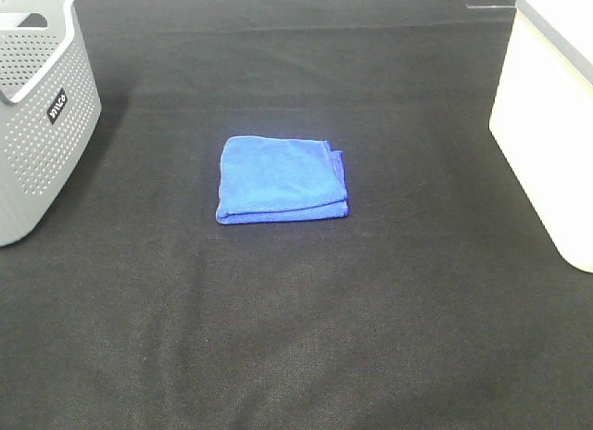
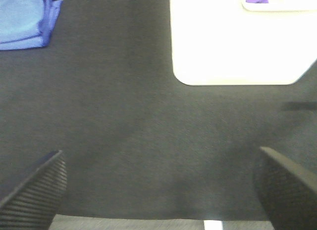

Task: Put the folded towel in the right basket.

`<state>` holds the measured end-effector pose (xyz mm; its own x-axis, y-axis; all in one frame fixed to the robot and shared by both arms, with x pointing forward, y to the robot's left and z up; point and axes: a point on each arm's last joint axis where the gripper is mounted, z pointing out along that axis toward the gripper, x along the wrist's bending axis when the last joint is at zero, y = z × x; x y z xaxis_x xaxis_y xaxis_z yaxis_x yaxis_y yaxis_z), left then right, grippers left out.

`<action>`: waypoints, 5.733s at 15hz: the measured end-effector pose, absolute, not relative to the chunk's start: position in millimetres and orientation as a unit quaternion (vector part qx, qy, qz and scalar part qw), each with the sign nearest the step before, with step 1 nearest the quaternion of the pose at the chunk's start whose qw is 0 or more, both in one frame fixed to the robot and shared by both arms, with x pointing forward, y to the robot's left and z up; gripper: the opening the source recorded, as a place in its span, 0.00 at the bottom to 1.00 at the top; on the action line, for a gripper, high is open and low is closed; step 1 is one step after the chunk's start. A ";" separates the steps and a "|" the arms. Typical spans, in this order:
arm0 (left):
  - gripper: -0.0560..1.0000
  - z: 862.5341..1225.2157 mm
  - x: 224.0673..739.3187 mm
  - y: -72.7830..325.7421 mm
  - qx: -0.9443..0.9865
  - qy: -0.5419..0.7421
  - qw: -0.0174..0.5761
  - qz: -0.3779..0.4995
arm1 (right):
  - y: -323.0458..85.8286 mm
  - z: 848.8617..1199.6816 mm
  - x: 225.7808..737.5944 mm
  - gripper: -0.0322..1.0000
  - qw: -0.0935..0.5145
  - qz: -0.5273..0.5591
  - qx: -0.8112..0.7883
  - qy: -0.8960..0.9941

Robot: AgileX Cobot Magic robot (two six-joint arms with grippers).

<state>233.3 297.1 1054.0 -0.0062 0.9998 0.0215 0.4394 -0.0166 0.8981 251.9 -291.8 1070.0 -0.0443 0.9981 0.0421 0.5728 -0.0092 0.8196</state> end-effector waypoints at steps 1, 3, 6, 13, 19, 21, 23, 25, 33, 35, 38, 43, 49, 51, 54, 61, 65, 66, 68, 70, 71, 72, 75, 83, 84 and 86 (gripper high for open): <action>0.99 1054.0 233.3 297.1 0.602 0.598 0.367 0.382 | -290.3 1086.3 265.6 0.98 0.280 0.343 0.633 0.635; 0.99 1054.0 233.3 297.1 0.602 0.598 0.367 0.382 | -286.2 1131.2 305.7 0.98 0.229 0.342 0.653 0.636; 0.99 1054.0 233.3 297.1 0.602 0.598 0.367 0.382 | -282.5 1170.7 348.4 0.98 0.203 0.356 0.654 0.636; 0.99 1054.0 233.3 297.1 0.602 0.598 0.367 0.382 | -249.2 1175.4 500.9 0.98 0.064 0.403 0.629 0.662; 0.99 1054.0 233.3 297.1 0.602 0.598 0.367 0.382 | -143.4 1019.3 657.1 0.98 -0.110 0.325 0.577 0.741; 0.99 1054.0 233.3 297.1 0.602 0.598 0.367 0.382 | -134.1 980.7 688.0 0.98 -0.131 0.311 0.580 0.741; 0.99 1054.0 233.3 297.1 0.602 0.598 0.367 0.382 | -130.8 945.7 709.6 0.98 -0.163 0.293 0.590 0.735; 0.99 1054.0 233.3 297.1 0.602 0.598 0.367 0.382 | -138.5 915.0 729.9 0.97 -0.185 0.281 0.608 0.719; 0.99 1054.0 233.3 297.1 0.602 0.598 0.367 0.382 | -128.3 870.1 731.8 0.95 -0.232 0.256 0.612 0.711; 0.99 1054.0 233.3 297.2 0.602 0.598 0.366 0.382 | -85.0 860.2 717.5 0.89 -0.258 0.254 0.587 0.724; 0.99 1054.0 233.3 297.2 0.602 0.598 0.366 0.382 | -47.2 851.1 701.0 0.54 -0.263 0.247 0.566 0.741; 0.99 1054.0 233.3 297.2 0.602 0.598 0.366 0.382 | -48.2 850.5 701.0 0.20 -0.253 0.245 0.565 0.747; 0.99 1054.0 233.3 297.2 0.602 0.598 0.366 0.382 | -90.3 994.0 703.2 0.20 -0.173 0.320 0.527 0.768; 0.99 1054.0 233.3 297.2 0.602 0.598 0.366 0.382 | -126.8 1055.5 701.6 0.20 -0.124 0.374 0.520 0.758; 0.99 1054.0 233.3 297.2 0.602 0.598 0.366 0.382 | -221.8 1149.9 685.2 0.20 -0.018 0.445 0.544 0.711; 0.99 1054.0 233.3 297.2 0.602 0.598 0.366 0.382 | -390.7 1161.5 644.9 0.20 0.180 0.264 0.698 0.641; 0.99 1054.0 233.3 297.2 0.602 0.598 0.366 0.382 | -410.2 1079.8 659.3 0.20 0.109 0.159 0.756 0.626; 0.99 1054.0 233.3 297.2 0.602 0.598 0.366 0.382 | -411.5 1068.0 663.3 0.28 0.097 0.151 0.760 0.625; 0.99 1054.0 233.3 297.2 0.602 0.598 0.366 0.382 | -412.3 1057.5 667.3 0.78 0.086 0.146 0.762 0.625; 0.99 1054.0 233.3 297.2 0.602 0.598 0.366 0.382 | -410.2 1058.0 668.0 0.93 0.080 0.157 0.763 0.622; 0.99 1054.0 233.3 297.2 0.602 0.598 0.366 0.382 | -408.6 1062.6 666.8 0.95 0.080 0.166 0.762 0.621; 0.99 1054.0 233.3 297.2 0.602 0.598 0.366 0.382 | -407.5 1069.8 664.3 0.96 0.085 0.172 0.761 0.619; 0.99 1054.0 233.3 297.2 0.602 0.598 0.366 0.382 | -394.7 1097.8 655.0 0.96 0.108 0.191 0.753 0.621; 0.99 1054.0 233.3 297.2 0.602 0.598 0.366 0.382 | -286.8 1188.0 533.8 0.97 0.162 0.251 0.669 0.681; 0.99 1054.0 233.3 297.2 0.602 0.598 0.366 0.382 | -288.5 1189.0 499.7 0.97 0.171 0.247 0.670 0.679; 0.99 1054.0 233.3 297.2 0.602 0.598 0.366 0.382 | -290.0 1170.1 434.1 0.97 0.186 0.256 0.673 0.668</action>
<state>233.3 297.2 1054.0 -0.0067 0.9997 0.0223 0.4395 -0.0171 0.8981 434.1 -290.0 1170.1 -0.0237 0.9952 0.0954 0.8044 -0.0376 0.5929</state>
